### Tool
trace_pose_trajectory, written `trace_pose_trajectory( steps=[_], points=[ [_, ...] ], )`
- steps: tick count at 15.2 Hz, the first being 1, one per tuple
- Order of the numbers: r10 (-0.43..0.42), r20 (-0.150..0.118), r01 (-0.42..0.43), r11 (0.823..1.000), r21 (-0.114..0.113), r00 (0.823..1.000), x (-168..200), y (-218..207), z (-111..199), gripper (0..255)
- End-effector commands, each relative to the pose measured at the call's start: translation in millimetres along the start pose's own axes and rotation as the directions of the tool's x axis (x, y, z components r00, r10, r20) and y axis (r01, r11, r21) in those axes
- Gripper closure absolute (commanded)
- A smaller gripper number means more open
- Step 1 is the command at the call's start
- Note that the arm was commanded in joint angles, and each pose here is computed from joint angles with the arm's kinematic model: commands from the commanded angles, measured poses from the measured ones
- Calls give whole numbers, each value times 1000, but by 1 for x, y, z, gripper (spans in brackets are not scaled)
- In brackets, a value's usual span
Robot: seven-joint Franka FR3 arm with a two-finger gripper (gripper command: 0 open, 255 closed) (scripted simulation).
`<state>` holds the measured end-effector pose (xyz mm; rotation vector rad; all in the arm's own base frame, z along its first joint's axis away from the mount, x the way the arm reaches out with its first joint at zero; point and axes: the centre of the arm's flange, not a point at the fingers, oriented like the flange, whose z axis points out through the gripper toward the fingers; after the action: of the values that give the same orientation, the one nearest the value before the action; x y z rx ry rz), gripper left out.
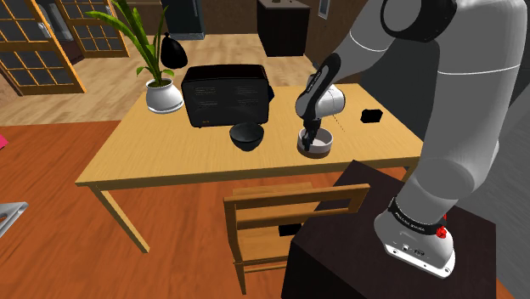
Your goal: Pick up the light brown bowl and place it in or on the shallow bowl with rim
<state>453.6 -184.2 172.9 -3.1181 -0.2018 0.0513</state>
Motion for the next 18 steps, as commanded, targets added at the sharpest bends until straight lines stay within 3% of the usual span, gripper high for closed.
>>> trace_pose_trajectory(
  steps=[1,8,18],
  points=[
    [0,0,0,1000,0,1000,0,0,0,255],
    [0,0,0,1000,0,1000,0,0,0,255],
    [0,0,0,1000,0,1000,-2,-1,-53,255]
  ],
)
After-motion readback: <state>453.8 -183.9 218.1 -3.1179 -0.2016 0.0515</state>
